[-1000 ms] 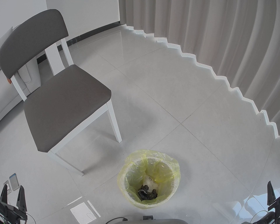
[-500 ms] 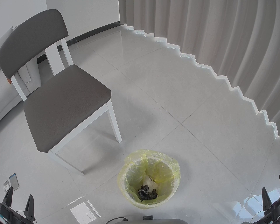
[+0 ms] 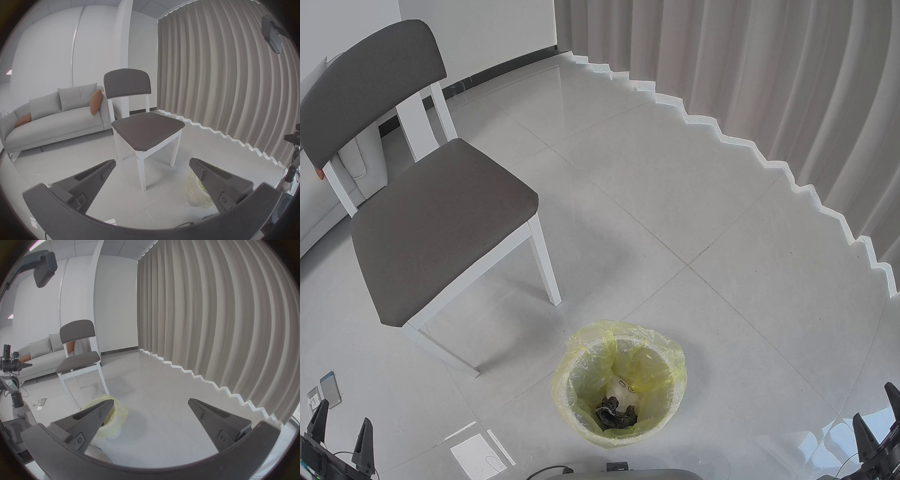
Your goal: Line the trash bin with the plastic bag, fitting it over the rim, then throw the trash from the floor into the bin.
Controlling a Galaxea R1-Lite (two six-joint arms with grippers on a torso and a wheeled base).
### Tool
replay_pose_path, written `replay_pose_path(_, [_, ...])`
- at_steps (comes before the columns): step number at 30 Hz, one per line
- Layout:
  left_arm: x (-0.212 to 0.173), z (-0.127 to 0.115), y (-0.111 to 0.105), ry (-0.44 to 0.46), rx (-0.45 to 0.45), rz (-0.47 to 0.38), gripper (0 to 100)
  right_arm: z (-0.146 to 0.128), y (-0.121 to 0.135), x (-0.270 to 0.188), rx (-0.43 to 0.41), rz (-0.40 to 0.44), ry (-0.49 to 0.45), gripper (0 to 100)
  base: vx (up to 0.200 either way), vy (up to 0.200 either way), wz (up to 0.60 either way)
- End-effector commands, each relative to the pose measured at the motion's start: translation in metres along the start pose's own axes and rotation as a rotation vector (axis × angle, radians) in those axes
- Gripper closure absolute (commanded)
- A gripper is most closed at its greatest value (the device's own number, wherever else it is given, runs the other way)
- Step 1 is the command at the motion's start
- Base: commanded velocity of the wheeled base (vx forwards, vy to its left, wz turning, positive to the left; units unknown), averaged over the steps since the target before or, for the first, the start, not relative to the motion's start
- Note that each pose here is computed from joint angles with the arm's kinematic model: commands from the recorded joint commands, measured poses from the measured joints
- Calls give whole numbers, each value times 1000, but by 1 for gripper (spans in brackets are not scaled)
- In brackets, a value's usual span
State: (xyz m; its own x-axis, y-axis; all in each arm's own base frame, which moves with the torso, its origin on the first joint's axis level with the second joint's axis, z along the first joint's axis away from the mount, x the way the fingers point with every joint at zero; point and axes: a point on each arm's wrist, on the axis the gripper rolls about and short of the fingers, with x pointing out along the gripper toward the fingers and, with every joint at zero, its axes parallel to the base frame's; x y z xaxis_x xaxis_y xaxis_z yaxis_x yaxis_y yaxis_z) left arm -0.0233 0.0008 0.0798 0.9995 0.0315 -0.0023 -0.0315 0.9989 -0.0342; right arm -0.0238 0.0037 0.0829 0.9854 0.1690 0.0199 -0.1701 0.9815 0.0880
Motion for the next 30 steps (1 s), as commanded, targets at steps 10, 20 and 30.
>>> replay_pose_path(10, [0, -4, 0, 0, -10, 7, 0, 0, 0, -1, -25, -3, -15, 0, 0, 0, 0])
replay_pose_path(20, [1, -4, 0, -1, 20, -1, 0, -8, -5, -1, -74, -187, 36, 0, 0, 0, 0])
replay_pose_path(30, [1, -4, 0, -1, 20, 2, 0, -7, -4, 0, -88, -158, 11, 0, 0, 0, 0])
